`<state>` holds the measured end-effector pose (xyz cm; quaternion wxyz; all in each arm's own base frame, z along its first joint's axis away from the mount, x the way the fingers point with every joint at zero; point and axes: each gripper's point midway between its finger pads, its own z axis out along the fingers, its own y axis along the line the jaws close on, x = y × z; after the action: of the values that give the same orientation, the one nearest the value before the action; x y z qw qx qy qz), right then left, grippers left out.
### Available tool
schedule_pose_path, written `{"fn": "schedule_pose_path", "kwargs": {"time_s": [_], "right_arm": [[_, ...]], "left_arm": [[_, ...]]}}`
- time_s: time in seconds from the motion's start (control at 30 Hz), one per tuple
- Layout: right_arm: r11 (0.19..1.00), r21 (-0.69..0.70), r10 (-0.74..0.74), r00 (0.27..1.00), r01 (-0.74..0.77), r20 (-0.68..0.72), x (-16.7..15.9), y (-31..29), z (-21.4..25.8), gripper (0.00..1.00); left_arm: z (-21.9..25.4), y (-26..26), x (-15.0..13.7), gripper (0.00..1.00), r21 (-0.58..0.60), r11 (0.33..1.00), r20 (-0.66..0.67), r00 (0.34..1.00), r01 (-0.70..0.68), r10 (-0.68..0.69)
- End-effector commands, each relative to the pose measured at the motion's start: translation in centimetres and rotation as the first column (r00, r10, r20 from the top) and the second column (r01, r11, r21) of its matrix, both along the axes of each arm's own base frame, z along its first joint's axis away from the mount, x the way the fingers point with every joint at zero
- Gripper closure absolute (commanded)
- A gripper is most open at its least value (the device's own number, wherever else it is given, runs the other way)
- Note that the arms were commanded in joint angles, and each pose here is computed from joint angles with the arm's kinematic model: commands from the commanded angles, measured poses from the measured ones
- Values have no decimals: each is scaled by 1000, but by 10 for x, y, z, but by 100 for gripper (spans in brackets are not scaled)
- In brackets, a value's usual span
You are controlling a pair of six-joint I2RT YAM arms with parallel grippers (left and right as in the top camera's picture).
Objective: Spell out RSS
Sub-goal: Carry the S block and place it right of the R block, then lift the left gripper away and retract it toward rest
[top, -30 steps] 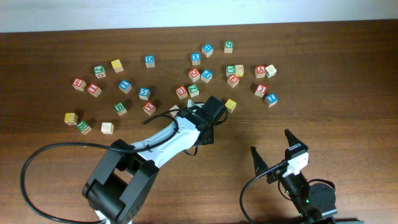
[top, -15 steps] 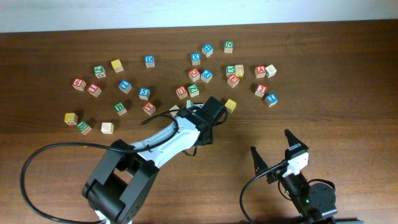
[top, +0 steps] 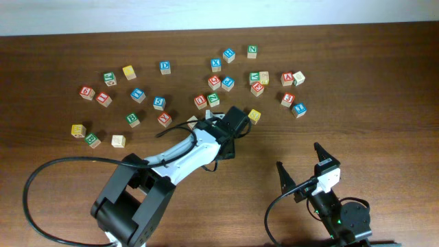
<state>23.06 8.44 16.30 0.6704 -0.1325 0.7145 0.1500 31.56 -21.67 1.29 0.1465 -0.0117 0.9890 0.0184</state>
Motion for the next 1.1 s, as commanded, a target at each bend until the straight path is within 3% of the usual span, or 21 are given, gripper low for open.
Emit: {"fn": "schedule_pose_path", "kwargs": {"time_s": [0.0, 0.37, 0.53, 0.63, 0.67, 0.7, 0.83, 0.9, 1.07], "right_arm": [[1000, 9, -3, 1000, 3, -8, 0, 0, -3, 2], [1000, 9, -3, 1000, 3, -7, 0, 0, -3, 2], [1000, 9, -3, 1000, 3, -7, 0, 0, -3, 2], [1000, 9, -3, 1000, 3, -8, 0, 0, -3, 2], [1000, 9, -3, 1000, 3, -8, 0, 0, -3, 2], [1000, 9, -3, 1000, 3, -8, 0, 0, -3, 2], [1000, 9, -3, 1000, 3, -8, 0, 0, -3, 2], [1000, 9, -3, 1000, 3, -8, 0, 0, -3, 2], [1000, 9, -3, 1000, 3, -8, 0, 0, -3, 2]], "left_arm": [[-5, 6, 1, 63, 21, 1000, 3, 1000, -12, 12], [6, 7, 21, 55, 38, 999, 95, 995, -32, 28], [35, -13, 46, 59, 22, 998, 167, 984, 63, -66], [74, -20, 57, 75, 18, 996, 203, 976, 83, -84], [98, -14, 59, 91, 37, 997, 228, 971, 68, -74], [123, -2, 60, 100, 54, 998, 262, 963, 43, -55], [191, 66, 40, 100, 43, 997, 307, 950, -67, 50], [220, 104, 22, 100, 67, 996, 332, 942, -63, 37], [228, 145, -16, 100, 48, 997, 343, 939, -58, 38]]}}
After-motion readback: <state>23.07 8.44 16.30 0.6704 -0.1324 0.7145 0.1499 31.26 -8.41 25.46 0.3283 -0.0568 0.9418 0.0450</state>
